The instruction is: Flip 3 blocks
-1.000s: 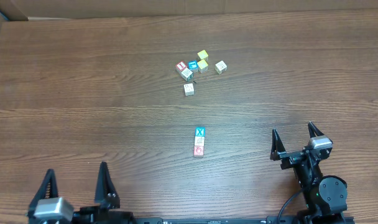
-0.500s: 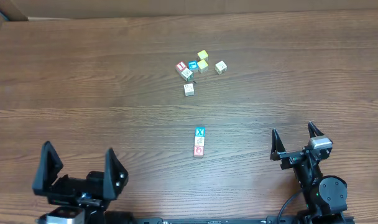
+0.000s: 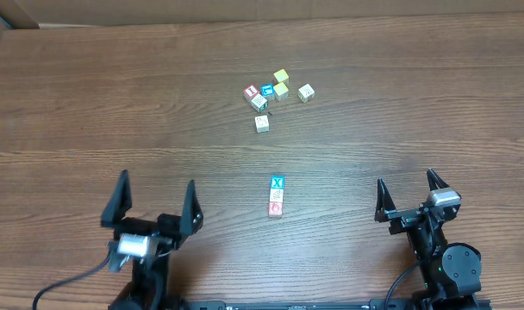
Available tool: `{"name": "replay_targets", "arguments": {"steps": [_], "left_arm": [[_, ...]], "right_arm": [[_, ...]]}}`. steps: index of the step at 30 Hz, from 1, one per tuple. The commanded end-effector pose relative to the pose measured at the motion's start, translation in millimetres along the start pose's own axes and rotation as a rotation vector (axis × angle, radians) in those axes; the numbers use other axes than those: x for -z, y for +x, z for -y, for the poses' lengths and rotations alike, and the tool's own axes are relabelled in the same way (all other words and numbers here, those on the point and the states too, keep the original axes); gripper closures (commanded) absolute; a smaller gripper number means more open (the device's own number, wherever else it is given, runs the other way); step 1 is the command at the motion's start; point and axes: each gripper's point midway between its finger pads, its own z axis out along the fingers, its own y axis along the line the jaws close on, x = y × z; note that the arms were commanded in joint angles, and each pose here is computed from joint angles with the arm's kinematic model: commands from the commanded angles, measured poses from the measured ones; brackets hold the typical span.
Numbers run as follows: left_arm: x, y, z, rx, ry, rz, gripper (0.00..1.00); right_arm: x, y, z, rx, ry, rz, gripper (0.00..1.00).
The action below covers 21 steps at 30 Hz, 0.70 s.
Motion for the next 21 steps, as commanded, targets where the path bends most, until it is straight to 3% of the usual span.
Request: {"name": "replay_targets", "arguments": {"steps": [1, 11, 21], "left_arm": [[3, 26, -3, -0.026, -0.011, -0.096, 0.0], [40, 131, -30, -0.008, -0.166, -0.55, 0.0], [48, 143, -30, -0.007, -0.167, -0.609, 0.0]], "right_arm": [[0, 1, 3, 0.005, 0.014, 0.006, 0.0], [0, 1, 3, 0.005, 0.013, 0.006, 0.0], [0, 1, 3, 0.005, 0.013, 0.005, 0.0]]}}
